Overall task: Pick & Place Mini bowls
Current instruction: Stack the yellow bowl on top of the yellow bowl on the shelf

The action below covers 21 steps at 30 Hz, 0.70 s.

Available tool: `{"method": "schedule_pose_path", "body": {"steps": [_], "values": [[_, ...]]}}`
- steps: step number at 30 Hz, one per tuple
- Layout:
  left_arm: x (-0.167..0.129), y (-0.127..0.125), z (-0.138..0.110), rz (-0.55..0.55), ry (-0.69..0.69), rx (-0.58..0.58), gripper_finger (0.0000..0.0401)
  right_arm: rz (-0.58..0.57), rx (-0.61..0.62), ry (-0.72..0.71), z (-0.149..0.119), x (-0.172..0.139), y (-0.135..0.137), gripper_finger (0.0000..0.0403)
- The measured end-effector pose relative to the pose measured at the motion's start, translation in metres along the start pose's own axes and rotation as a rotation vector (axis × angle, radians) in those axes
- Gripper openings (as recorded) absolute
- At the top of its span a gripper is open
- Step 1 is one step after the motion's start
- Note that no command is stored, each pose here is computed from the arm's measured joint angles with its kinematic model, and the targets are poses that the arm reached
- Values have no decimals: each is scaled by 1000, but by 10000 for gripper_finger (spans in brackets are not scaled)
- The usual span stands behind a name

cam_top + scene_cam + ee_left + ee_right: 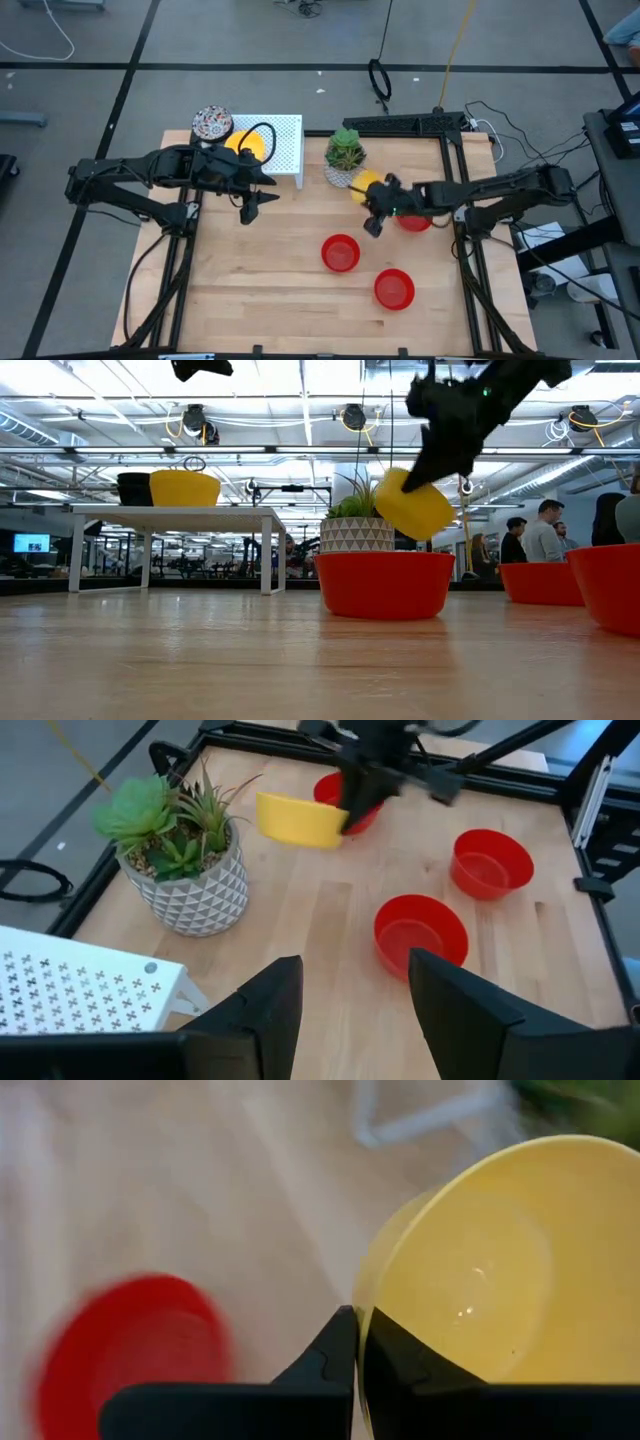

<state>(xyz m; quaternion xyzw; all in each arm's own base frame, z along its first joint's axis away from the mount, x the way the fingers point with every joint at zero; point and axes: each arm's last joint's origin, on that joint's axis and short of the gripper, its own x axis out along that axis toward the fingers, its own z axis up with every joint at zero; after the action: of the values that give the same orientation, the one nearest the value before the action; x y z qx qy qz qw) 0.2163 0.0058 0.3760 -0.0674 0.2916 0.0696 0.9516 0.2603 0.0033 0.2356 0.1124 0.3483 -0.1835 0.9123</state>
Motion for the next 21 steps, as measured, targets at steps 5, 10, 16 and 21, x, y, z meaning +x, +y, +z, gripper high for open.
{"method": "schedule_pose_path", "body": {"steps": [5, 10, 16, 21], "values": [[0, 0, -1, 1, 6, 48, 186, 148, 5, -120, 2, -2, 35, 0], [0, 0, -1, 1, 6, 78, 186, 214, -9, -169, 5, 3, 56, 0], [0, 0, -1, 1, 6, 50, 186, 254, -106, -148, 22, 25, 78, 0], [0, 0, -1, 0, 6, -5, 186, 262, -182, -144, 37, 46, 92, 0]]}}
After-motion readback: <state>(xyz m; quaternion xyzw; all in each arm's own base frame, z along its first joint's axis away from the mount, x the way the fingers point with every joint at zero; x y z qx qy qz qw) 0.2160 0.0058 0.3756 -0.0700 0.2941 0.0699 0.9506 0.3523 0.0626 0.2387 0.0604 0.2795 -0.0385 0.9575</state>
